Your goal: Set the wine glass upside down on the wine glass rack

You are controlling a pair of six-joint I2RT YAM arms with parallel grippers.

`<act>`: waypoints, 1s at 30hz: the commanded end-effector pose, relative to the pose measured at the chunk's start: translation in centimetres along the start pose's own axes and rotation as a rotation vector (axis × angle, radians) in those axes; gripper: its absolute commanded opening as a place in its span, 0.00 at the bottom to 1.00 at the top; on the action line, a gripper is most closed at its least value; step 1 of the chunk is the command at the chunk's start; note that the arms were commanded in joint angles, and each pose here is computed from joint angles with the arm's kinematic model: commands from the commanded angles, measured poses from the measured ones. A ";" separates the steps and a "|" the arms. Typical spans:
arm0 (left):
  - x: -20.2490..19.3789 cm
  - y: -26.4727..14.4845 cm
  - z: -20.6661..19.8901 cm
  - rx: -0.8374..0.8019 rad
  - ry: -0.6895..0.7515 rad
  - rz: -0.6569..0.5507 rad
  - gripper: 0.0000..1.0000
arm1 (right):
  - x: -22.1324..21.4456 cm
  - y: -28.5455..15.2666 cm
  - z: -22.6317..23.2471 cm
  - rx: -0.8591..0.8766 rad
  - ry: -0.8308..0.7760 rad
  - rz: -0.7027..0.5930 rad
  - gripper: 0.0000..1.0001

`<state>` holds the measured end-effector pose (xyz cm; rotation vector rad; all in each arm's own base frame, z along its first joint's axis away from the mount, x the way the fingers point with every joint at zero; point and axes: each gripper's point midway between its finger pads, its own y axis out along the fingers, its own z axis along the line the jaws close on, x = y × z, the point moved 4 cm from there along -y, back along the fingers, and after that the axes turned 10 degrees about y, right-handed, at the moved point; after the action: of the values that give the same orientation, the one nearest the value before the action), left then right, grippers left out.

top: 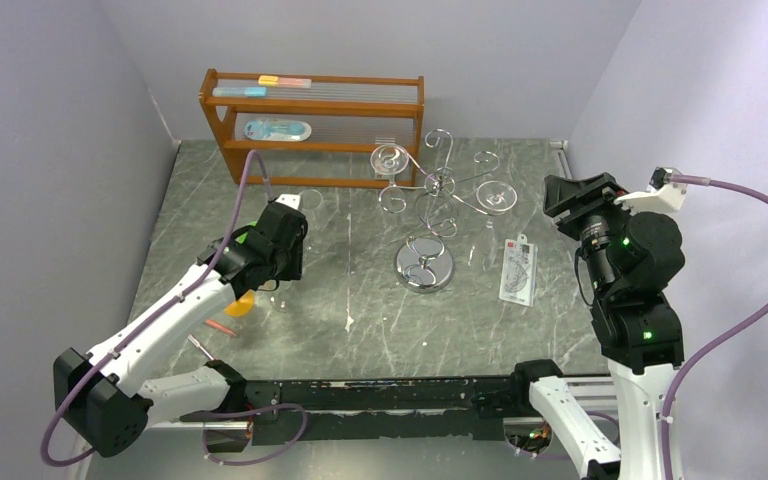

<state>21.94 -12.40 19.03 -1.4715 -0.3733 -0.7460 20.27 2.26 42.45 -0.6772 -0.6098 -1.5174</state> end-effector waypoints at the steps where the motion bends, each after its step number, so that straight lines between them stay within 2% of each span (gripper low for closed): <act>1: 0.1 0.3 -0.2 -0.011 -0.003 -0.005 0.36 | 0.1 0.0 0.2 0.011 0.012 -0.004 0.56; 7: 0.2 -0.1 -0.8 -0.067 0.020 0.012 0.07 | 0.7 -0.3 0.3 0.002 0.026 -0.025 0.56; 8: 0.4 -0.4 -1.0 -0.084 0.020 0.006 0.05 | 0.8 -0.3 0.5 0.012 0.030 -0.031 0.56; 14: 3.0 -3.4 -1.5 -0.172 0.006 -0.088 0.05 | 1.8 -0.7 2.2 0.110 0.067 -0.074 0.56; 19: 6.3 -7.0 -1.3 -0.228 -0.030 -0.233 0.05 | 1.8 -0.4 4.5 0.225 0.075 -0.029 0.55; 30: 14.5 -18.2 0.9 -0.316 -0.190 -0.743 0.05 | 0.6 -0.1 9.2 0.502 0.163 0.126 0.57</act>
<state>20.76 -13.87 35.98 -1.7095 -0.7651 -1.1398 21.26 6.72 47.24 -0.3479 -0.7229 -1.3286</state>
